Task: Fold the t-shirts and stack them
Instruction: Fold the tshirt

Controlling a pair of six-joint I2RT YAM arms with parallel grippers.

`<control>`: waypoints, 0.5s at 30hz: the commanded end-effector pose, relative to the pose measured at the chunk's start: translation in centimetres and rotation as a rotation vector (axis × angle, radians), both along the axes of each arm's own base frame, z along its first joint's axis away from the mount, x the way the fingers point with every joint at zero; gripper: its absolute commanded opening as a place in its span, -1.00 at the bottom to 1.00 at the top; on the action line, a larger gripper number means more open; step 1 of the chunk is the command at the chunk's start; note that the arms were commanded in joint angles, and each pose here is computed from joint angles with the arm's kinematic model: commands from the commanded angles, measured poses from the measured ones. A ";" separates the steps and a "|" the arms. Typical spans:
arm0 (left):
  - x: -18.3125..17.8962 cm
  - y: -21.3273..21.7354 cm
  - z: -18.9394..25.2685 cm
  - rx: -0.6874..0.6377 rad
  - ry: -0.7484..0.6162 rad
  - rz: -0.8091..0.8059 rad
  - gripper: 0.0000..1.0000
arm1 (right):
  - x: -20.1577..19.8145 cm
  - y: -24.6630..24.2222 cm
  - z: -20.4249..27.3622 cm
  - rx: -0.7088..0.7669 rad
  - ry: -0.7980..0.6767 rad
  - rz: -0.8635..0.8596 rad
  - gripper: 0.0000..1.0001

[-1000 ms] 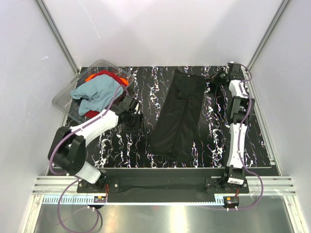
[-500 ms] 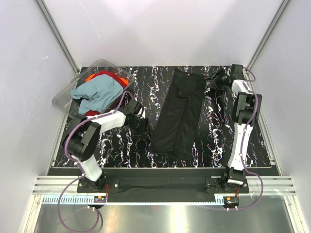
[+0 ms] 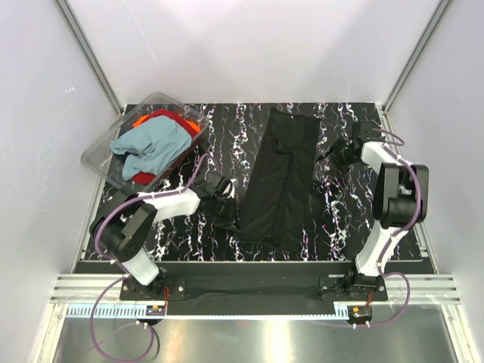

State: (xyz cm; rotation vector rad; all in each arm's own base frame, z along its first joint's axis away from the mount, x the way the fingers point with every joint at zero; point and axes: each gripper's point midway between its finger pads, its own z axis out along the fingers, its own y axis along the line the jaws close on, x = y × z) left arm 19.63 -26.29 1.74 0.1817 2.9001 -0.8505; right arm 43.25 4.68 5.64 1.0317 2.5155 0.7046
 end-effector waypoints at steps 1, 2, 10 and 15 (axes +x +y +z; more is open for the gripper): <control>-1.4 1.6 -0.9 0.060 -0.028 0.014 -0.75 | -5.6 3.1 0.8 -0.131 0.039 0.125 0.33; -1.7 1.6 -0.9 0.052 -0.022 0.022 -0.77 | -6.1 3.8 1.6 -0.134 0.012 0.148 0.33; -4.9 2.3 -1.9 0.042 0.004 0.097 -0.67 | -2.7 7.3 2.2 -0.171 -0.079 0.256 0.27; -5.4 1.8 -0.9 -0.003 -0.011 0.128 -0.38 | 3.0 8.8 4.0 -0.239 -0.191 0.297 0.27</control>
